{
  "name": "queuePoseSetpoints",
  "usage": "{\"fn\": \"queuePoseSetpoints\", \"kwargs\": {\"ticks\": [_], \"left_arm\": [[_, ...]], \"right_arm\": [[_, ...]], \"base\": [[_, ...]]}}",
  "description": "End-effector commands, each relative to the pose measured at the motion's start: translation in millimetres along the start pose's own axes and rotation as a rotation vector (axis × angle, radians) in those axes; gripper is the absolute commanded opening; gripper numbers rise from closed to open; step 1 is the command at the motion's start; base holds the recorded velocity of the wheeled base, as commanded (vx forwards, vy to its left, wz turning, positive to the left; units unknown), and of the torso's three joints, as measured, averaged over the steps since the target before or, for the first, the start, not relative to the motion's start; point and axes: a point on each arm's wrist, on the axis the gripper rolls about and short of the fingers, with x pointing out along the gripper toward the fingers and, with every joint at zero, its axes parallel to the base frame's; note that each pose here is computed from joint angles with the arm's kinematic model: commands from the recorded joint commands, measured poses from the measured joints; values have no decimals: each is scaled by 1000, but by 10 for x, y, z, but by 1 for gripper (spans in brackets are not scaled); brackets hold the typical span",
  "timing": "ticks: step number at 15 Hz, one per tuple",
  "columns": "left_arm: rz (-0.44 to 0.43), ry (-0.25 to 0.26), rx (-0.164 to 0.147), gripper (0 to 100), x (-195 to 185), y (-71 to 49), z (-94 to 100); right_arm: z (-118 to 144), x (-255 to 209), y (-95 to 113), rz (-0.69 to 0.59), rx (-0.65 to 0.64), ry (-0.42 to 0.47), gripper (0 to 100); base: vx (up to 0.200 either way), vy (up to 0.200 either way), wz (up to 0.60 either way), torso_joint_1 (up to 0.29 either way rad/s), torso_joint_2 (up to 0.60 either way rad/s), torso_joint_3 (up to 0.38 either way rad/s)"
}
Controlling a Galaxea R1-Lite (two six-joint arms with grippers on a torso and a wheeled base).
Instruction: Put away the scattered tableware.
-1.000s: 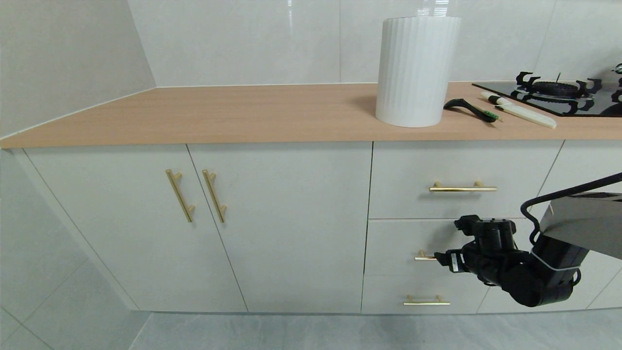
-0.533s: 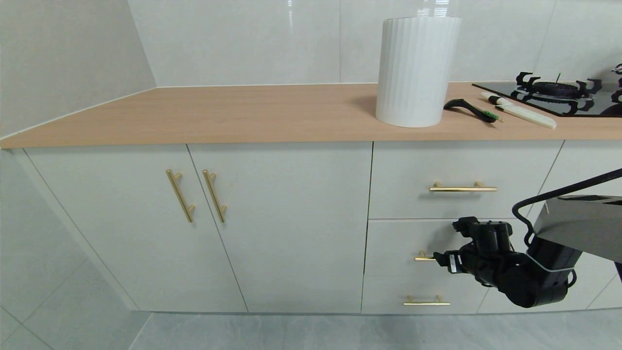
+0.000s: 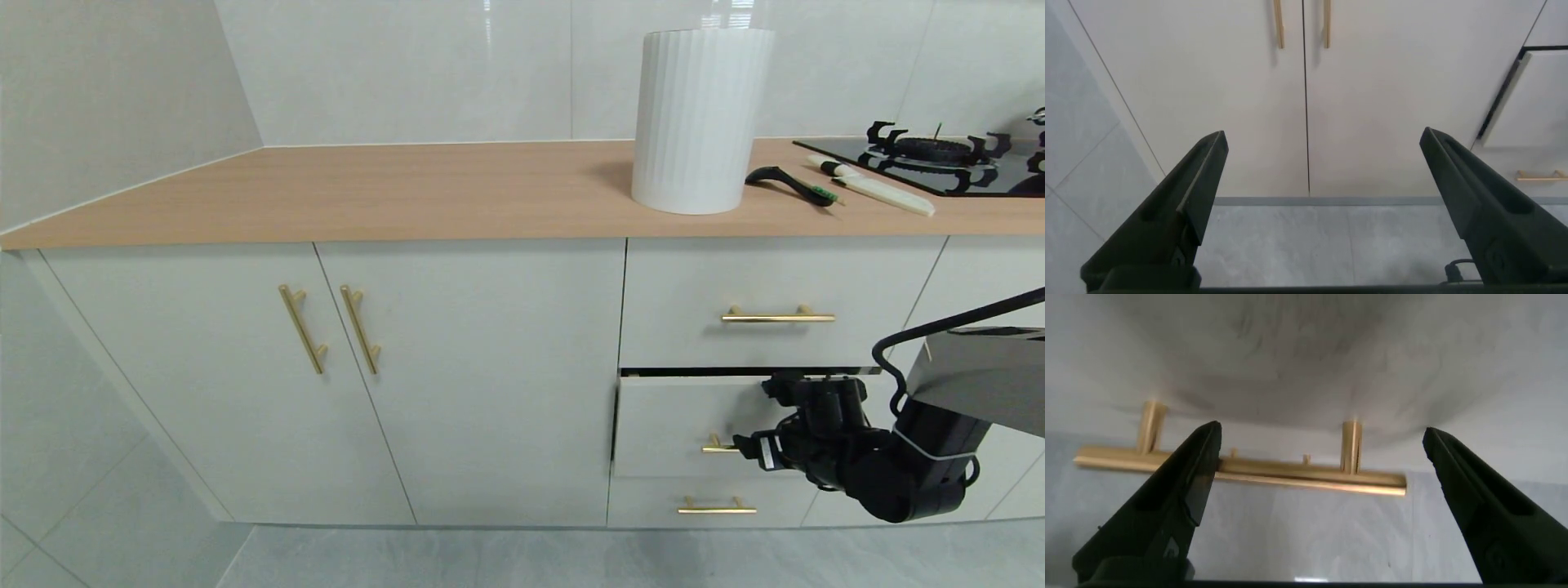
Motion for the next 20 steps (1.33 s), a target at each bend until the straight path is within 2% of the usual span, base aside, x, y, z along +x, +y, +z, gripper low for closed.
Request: {"fn": "queuePoseSetpoints", "kwargs": {"ticks": [1, 2, 3, 4, 5, 6, 7, 11, 13, 20], "left_arm": [[0, 1, -1, 100, 1, 0, 2], [0, 1, -1, 100, 1, 0, 2], [0, 2, -1, 100, 2, 0, -2], [0, 2, 0, 100, 2, 0, -2], [0, 1, -1, 100, 1, 0, 2], [0, 1, 0, 100, 1, 0, 2], [0, 1, 0, 100, 1, 0, 2], [0, 1, -1, 100, 1, 0, 2], [0, 1, -1, 100, 1, 0, 2], [0, 1, -1, 100, 1, 0, 2]], "right_arm": [[265, -408, -30, 22, -10, -24, 100], [419, -782, -17, 51, -35, 37, 100], [520, -1037, -12, 79, -46, 60, 100], [680, -1404, 28, 151, -60, 44, 100], [692, -1439, 30, 156, -61, 39, 100], [812, -1678, 49, 171, -64, -31, 100], [856, -1720, 44, 170, -54, -58, 100], [965, -1509, 50, 129, 30, -134, 100], [892, -1268, 62, 68, 37, -115, 100], [751, -790, 86, 32, 55, -113, 100]], "base": [[0, 0, 0, 0, 0, 0], [0, 0, 0, 0, 0, 0], [0, 0, 0, 0, 0, 0], [0, 0, 0, 0, 0, 0], [0, 0, 0, 0, 0, 0], [0, 0, 0, 0, 0, 0], [0, 0, 0, 0, 0, 0], [0, 0, 0, 0, 0, 0], [0, 0, 0, 0, 0, 0], [0, 0, 0, 0, 0, 0]]}}
